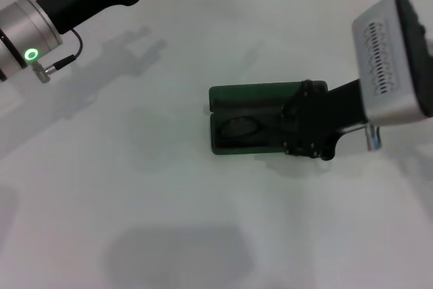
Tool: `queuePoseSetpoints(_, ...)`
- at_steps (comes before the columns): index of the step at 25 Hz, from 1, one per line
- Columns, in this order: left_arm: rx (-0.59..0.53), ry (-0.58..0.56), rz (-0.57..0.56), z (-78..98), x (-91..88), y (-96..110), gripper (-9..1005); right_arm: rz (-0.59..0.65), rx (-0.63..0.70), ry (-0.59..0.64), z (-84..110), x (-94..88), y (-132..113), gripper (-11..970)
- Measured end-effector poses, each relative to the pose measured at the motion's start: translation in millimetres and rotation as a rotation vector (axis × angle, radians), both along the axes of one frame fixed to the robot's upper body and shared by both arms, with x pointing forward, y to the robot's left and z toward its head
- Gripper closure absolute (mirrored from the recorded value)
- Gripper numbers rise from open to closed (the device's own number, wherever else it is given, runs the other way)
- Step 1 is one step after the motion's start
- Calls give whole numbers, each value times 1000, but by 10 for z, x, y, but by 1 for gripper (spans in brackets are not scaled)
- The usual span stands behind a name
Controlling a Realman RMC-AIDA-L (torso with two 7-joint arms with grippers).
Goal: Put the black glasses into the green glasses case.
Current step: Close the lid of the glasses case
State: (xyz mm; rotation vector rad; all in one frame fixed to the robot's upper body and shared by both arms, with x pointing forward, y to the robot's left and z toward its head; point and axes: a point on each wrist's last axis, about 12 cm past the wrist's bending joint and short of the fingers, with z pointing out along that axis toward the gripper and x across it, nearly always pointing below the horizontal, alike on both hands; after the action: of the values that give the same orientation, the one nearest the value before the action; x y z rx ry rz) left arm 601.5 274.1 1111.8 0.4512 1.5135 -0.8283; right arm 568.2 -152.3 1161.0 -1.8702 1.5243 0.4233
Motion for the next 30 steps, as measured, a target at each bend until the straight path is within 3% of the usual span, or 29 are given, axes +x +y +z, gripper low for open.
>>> queuePoseSetpoints(5,2,4,-4,-5,-3,-3,442,-33,-23,22,-187,44,26,644)
queuePoseSetpoints(12,3,1,-17,27,30,-37,442,-47,-19,67,-267,47,21,633)
queuePoseSetpoints(16,-6,10,-24,43,46,-54,442,-56,51,88,-226,20,-79,626)
queuePoseSetpoints(20,17,61,-74,52,74,-106,442,-96,212,144,-91,-19,-470,619)
queuePoseSetpoints(23,67,103,-100,15,109,-185,442,-268,354,127,-125,-27,-882,614)
queuePoseSetpoints(30,249,221,-114,-166,235,-497,443,-545,671,66,-104,23,-1433,603)
